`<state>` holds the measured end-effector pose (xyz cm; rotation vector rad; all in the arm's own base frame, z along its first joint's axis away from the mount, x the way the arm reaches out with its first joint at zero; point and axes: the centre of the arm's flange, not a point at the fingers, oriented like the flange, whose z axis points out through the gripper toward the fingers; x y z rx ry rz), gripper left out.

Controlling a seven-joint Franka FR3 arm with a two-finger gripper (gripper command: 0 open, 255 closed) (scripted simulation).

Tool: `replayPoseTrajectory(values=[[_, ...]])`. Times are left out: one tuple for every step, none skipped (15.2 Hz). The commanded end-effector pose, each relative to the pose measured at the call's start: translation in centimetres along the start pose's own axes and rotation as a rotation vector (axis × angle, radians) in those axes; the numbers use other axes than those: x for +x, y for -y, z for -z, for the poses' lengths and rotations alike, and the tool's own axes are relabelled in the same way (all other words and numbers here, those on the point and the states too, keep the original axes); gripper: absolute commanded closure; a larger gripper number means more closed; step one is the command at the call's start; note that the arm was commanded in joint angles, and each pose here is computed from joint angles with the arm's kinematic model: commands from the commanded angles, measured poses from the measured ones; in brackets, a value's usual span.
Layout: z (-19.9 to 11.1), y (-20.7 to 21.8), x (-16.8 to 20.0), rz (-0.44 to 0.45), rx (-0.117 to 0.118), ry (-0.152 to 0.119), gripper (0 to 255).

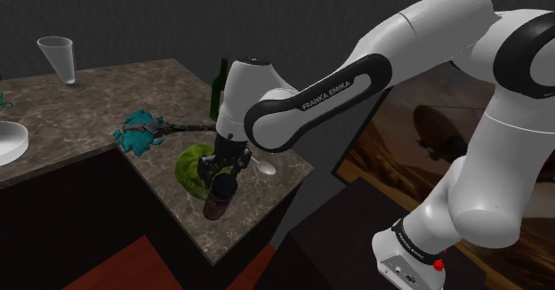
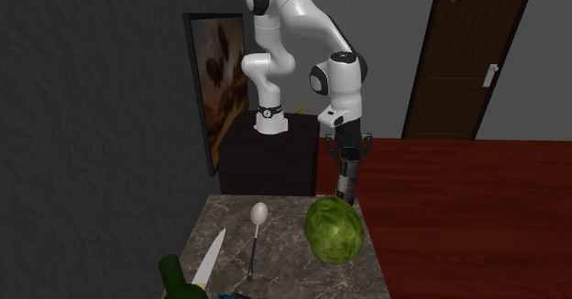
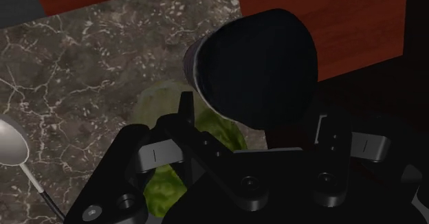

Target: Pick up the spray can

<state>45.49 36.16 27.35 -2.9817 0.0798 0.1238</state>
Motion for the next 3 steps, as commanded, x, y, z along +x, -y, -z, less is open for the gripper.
replayPoseTrajectory(values=[[1.13,0.12,-0.23,0.0,0.0,0.0,255],[1.21,0.13,-0.24,0.0,0.0,0.0,255],[1.21,0.13,-0.24,0.0,0.0,0.0,255]])
